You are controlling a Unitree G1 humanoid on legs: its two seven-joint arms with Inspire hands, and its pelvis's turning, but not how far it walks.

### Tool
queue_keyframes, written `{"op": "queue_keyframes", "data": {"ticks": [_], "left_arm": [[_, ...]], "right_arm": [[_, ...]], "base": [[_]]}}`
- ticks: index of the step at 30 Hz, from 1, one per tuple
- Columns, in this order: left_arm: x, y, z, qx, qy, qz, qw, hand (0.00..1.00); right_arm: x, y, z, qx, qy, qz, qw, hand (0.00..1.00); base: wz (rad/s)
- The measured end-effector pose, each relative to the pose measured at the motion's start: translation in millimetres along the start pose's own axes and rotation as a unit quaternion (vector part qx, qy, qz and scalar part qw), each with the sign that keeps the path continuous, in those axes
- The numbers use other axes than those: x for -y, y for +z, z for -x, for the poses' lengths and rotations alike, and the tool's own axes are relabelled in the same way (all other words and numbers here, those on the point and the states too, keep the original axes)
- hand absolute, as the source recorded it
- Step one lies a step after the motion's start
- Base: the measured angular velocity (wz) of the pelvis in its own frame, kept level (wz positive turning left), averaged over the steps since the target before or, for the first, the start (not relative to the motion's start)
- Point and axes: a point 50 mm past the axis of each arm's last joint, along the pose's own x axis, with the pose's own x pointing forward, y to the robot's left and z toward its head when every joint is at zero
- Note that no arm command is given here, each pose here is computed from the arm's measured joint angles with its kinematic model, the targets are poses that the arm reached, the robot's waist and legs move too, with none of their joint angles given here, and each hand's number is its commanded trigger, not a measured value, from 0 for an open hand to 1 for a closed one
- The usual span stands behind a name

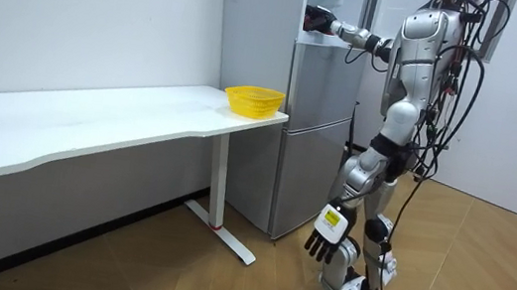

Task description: Retrieve from the upper fridge

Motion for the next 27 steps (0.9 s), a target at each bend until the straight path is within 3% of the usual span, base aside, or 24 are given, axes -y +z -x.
{"op": "queue_keyframes", "data": {"ticks": [3,4,5,15,27], "left_arm": [[-0.8,2,-0.1,0.001,0.002,0.0,1.0,0.0],[-0.9,1,-0.1,0.0,0.002,0.0,1.0,0.0],[-0.9,1,-0.2,-0.002,0.002,0.0,1.0,0.0],[-0.5,3,-0.7,-0.014,-0.011,-0.007,1.0,0.0],[-0.1,4,-1.5,-0.017,-0.013,-0.008,1.0,0.0]], "right_arm": [[1,-3,-4,-0.013,0.008,-0.003,1.0,0.0],[2,-4,-5,-0.019,0.013,-0.003,1.0,0.28],[2,-8,-5,-0.026,0.016,-0.004,1.0,1.0],[4,-16,-8,-0.055,0.041,-0.009,0.998,1.0],[13,-13,-8,-0.047,0.012,-0.031,0.998,1.0]], "base": [[0.02],[0.0],[0.0],[0.0],[0.0]]}}
